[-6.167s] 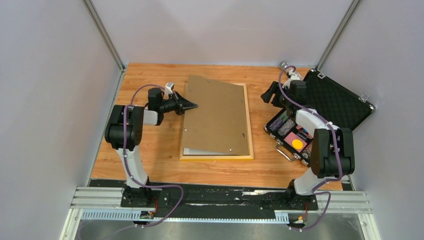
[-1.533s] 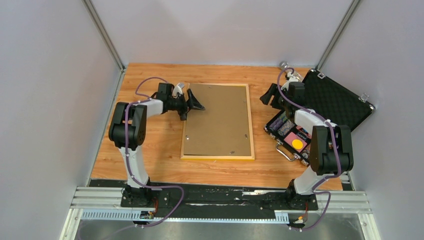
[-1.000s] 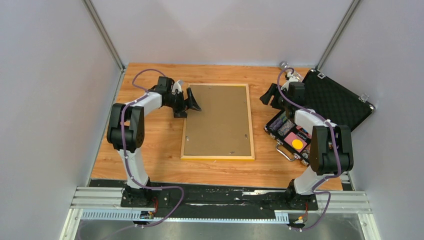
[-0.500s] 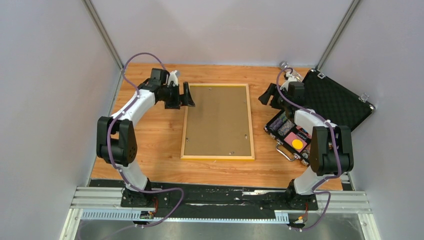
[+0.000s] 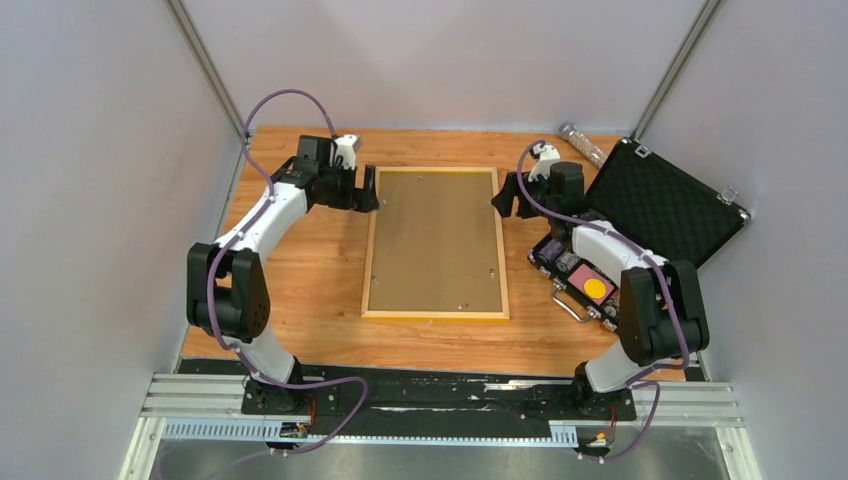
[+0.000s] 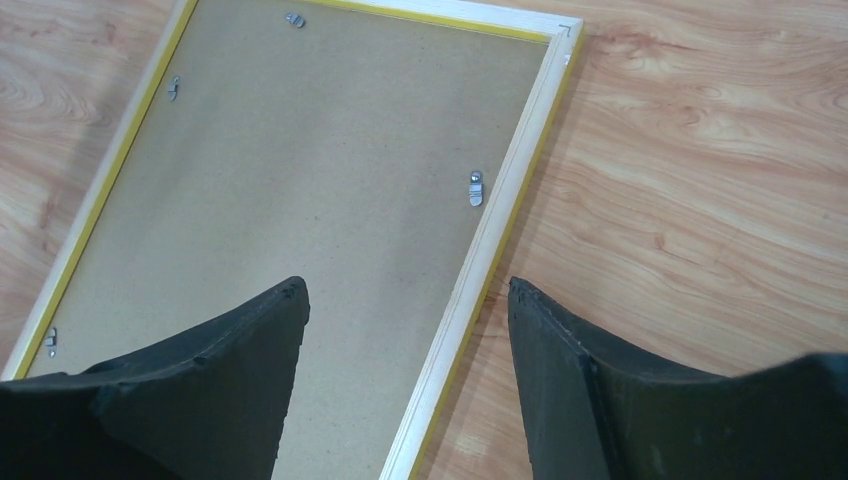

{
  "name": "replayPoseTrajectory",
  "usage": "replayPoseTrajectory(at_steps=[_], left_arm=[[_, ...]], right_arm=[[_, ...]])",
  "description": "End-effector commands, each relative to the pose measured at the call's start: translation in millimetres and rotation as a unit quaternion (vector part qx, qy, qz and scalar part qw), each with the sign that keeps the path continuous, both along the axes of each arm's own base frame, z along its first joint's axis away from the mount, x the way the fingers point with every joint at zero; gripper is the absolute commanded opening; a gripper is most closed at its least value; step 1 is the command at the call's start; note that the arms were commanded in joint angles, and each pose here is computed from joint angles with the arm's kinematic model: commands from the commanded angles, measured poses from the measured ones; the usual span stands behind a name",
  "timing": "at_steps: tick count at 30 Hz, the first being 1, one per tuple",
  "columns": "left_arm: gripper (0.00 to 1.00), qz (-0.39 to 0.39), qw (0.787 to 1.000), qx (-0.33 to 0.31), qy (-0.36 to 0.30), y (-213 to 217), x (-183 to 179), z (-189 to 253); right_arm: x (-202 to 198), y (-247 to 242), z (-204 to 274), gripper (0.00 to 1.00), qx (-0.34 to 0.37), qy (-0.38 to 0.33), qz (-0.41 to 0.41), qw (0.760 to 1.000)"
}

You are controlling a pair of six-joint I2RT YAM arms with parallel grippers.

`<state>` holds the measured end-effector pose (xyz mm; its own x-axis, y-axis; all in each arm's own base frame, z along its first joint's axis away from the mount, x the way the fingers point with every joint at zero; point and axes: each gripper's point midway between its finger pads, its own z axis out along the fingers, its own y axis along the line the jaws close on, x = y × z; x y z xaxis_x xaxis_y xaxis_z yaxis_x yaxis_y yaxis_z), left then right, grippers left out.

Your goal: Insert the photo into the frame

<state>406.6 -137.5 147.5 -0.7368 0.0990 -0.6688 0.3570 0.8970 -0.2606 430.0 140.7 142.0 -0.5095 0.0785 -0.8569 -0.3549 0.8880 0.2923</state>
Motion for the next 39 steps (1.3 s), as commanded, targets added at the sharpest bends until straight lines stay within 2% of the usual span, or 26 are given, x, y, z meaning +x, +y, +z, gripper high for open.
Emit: replayPoseTrajectory(at_steps=[1, 4, 6, 13, 19, 34, 39], left_arm=[[1.00, -0.006, 0.999, 0.050, -0.003, 3, 15, -22], [0.99, -0.009, 0.997, 0.069, 0.024, 3, 17, -44], [0.95, -0.016, 0.996, 0.079, 0.035, 1, 17, -54], [0.72, -0.017, 0.993, 0.093, 0.064, -4, 11, -78], [0.61, -0.022, 0.993, 0.092, 0.068, -7, 6, -85], [0.47, -0.024, 0.991, 0.084, 0.097, -10, -4, -102], [0.46, -0.026, 0.991, 0.081, 0.106, -11, -6, -107]], right_arm=[[7, -4, 6, 0.72, -0.022, -0.025, 0.003, 0.999], [7, -2, -1, 0.71, -0.021, -0.018, 0.010, 1.000], [7, -2, -5, 0.71, -0.023, -0.014, 0.012, 1.000], [6, 1, -26, 0.70, -0.024, 0.010, 0.020, 0.999], [7, 4, -54, 0.66, -0.015, 0.064, 0.016, 0.998], [8, 4, -86, 0.50, -0.009, 0.143, -0.008, 0.990], [8, 4, -93, 0.46, -0.010, 0.160, -0.015, 0.987]])
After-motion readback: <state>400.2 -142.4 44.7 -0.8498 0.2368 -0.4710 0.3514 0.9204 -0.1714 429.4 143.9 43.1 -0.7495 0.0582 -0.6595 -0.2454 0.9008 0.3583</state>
